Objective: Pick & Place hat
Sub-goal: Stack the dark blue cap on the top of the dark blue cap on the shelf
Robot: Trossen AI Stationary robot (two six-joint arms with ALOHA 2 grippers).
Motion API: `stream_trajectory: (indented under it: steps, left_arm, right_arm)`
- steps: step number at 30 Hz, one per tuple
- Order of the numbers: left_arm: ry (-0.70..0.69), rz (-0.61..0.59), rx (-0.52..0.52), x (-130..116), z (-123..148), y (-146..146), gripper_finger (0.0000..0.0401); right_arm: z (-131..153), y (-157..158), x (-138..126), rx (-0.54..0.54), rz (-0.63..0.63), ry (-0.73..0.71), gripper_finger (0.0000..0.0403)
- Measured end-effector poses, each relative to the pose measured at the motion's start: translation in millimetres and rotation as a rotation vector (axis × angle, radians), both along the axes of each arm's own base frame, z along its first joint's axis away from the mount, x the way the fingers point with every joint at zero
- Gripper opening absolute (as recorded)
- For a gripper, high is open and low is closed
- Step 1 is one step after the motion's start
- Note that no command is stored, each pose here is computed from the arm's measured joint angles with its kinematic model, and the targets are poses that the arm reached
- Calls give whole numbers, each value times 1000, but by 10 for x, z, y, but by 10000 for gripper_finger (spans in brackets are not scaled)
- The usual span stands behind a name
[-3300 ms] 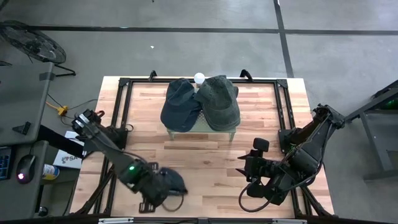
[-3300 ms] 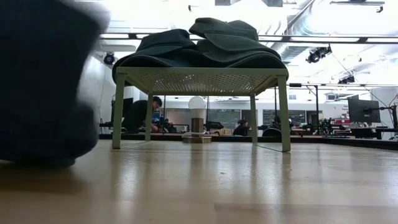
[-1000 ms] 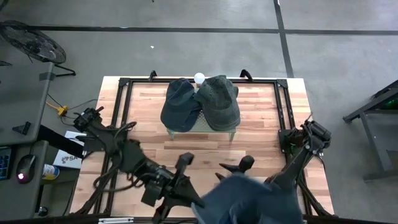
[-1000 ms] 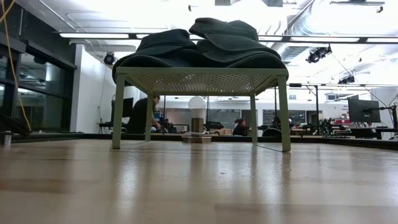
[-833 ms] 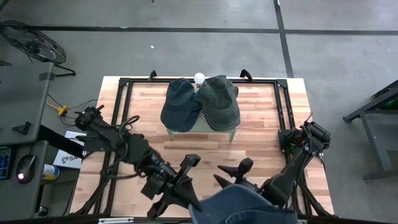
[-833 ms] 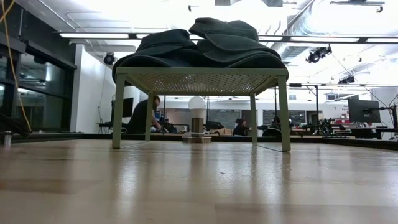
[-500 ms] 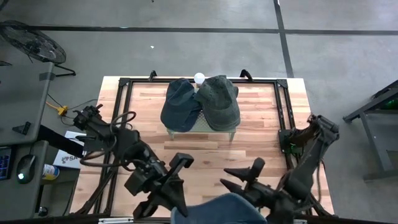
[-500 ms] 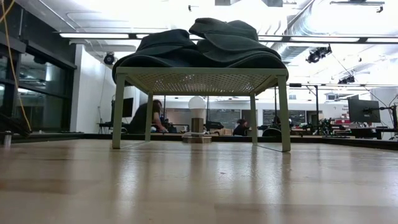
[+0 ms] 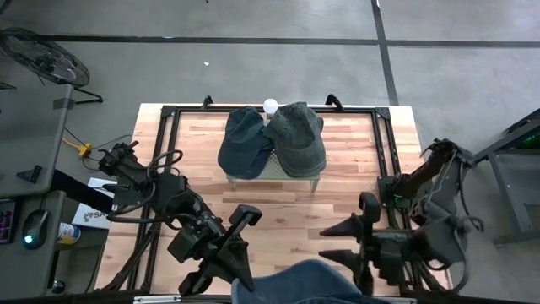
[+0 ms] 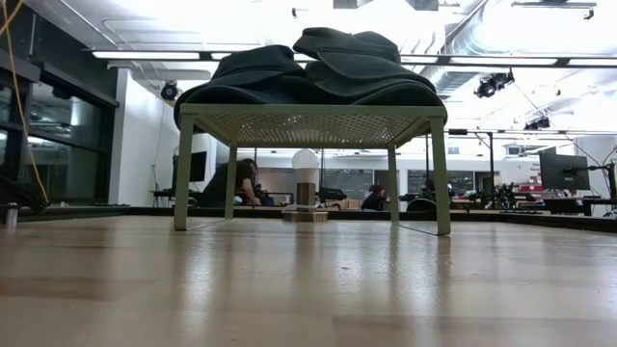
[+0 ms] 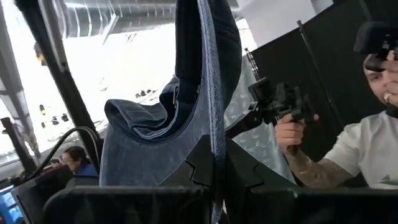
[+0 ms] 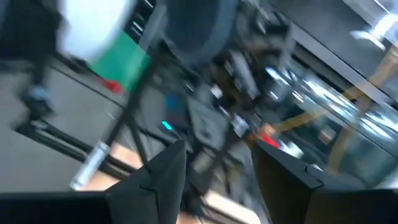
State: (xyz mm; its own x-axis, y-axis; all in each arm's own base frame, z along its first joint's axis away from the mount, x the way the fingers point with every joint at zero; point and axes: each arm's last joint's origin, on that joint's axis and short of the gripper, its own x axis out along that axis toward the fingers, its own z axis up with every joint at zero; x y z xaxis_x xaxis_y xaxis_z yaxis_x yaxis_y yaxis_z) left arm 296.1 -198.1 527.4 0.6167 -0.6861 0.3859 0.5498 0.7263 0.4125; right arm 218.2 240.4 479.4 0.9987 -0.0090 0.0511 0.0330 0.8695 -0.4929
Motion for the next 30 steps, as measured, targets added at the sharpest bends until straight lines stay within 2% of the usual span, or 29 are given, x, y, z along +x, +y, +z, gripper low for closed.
stream_trajectory:
  steps: [3, 7, 14, 26, 30]
  left_arm:
    - [2, 19, -8, -3, 8, 10, 5]
    - [6, 22, -7, 3, 3, 9, 5]
    - [15, 39, -5, 9, -6, 11, 5]
    - [47, 88, -9, 28, -27, 17, 5]
    - [56, 140, -11, 40, -35, 25, 5]
  right_arm:
    - [67, -12, -30, -3, 81, -37, 177]
    - [110, -27, -22, -43, 77, -72, 177]
    - [186, -93, 54, -70, 142, -152, 177]
    - [201, -154, 159, -54, 317, -198, 177]
    - [212, -146, 155, -45, 366, -214, 176]
